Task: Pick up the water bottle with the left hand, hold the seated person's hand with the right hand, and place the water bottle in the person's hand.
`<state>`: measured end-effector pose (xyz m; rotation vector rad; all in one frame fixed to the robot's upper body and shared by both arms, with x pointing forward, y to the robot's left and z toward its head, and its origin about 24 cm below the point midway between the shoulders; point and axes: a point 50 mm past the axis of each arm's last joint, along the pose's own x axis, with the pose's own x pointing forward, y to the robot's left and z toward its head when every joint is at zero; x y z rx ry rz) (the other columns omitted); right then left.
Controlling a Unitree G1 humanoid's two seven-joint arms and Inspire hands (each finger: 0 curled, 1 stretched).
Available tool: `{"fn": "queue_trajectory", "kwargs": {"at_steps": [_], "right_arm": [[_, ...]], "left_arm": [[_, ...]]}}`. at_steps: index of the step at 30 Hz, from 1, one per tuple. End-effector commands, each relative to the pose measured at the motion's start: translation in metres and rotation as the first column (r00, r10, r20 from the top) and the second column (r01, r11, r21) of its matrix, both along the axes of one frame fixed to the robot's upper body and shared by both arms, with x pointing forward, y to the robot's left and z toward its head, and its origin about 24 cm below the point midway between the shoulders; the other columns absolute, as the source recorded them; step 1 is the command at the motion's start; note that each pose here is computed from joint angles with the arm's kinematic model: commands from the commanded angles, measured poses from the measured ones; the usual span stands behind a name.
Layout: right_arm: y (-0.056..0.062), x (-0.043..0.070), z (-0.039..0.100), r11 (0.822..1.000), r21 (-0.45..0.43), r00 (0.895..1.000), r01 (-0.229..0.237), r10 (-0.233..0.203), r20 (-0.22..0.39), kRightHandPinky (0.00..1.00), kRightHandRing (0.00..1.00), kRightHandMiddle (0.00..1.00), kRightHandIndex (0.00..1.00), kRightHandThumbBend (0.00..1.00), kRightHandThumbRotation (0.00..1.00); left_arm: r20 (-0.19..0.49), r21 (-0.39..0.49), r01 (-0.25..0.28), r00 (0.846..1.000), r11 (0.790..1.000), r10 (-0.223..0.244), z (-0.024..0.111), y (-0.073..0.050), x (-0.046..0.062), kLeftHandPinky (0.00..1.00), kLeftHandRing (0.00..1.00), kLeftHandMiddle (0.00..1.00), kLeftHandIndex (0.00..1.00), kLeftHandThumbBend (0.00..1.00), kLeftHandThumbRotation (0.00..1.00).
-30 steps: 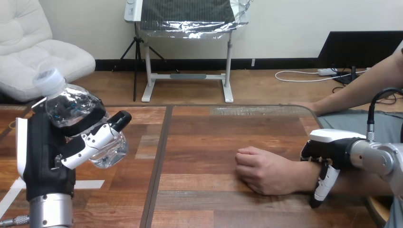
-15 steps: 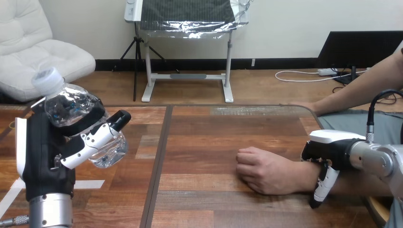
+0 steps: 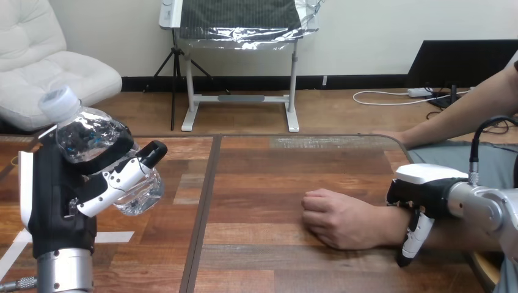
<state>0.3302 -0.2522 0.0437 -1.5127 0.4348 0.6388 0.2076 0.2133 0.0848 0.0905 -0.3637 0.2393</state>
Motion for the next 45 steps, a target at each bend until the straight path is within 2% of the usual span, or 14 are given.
{"fn": "queue_trajectory", "kwargs": {"at_steps": [1, 13, 18, 25, 34, 45], "right_arm": [[0.003, -0.029, -0.048, 0.999, -0.035, 0.99, -0.012, 0.007, -0.137, 0.21, 0.32, 0.41, 0.38, 0.91, 0.0], [0.0, -0.029, -0.047, 1.0, 0.01, 0.996, 0.004, -0.003, -0.085, 0.14, 0.21, 0.29, 0.3, 0.9, 0.0], [-0.001, -0.029, -0.045, 0.999, 0.033, 0.998, 0.004, -0.002, -0.059, 0.13, 0.19, 0.27, 0.29, 0.9, 0.0], [-0.002, -0.026, -0.037, 0.998, 0.058, 1.0, -0.01, 0.01, -0.009, 0.13, 0.18, 0.26, 0.28, 0.88, 0.0], [-0.005, -0.022, -0.026, 0.997, 0.083, 0.999, -0.006, 0.003, 0.043, 0.13, 0.19, 0.28, 0.32, 0.84, 0.0], [-0.008, -0.018, -0.011, 0.991, 0.133, 0.994, 0.013, -0.027, 0.105, 0.05, 0.11, 0.18, 0.21, 0.8, 0.0]], "left_arm": [[0.155, 0.018, 0.018, 0.988, 1.0, -0.021, 0.031, -0.005, 0.007, 0.18, 0.24, 0.3, 0.35, 0.55, 0.0], [0.159, 0.015, 0.022, 0.987, 1.0, -0.024, 0.031, -0.005, 0.007, 0.18, 0.24, 0.3, 0.35, 0.55, 0.0], [0.159, 0.016, 0.023, 0.987, 1.0, -0.025, 0.031, -0.005, 0.007, 0.18, 0.24, 0.3, 0.35, 0.55, 0.0], [0.157, 0.015, 0.02, 0.987, 1.0, -0.022, 0.031, -0.005, 0.007, 0.18, 0.24, 0.3, 0.35, 0.55, 0.0], [0.154, 0.018, 0.018, 0.988, 1.0, -0.02, 0.032, -0.006, 0.007, 0.18, 0.24, 0.3, 0.35, 0.55, 0.0], [0.157, 0.017, 0.024, 0.987, 1.0, -0.026, 0.031, -0.008, 0.008, 0.17, 0.23, 0.3, 0.35, 0.54, 0.0]]}}
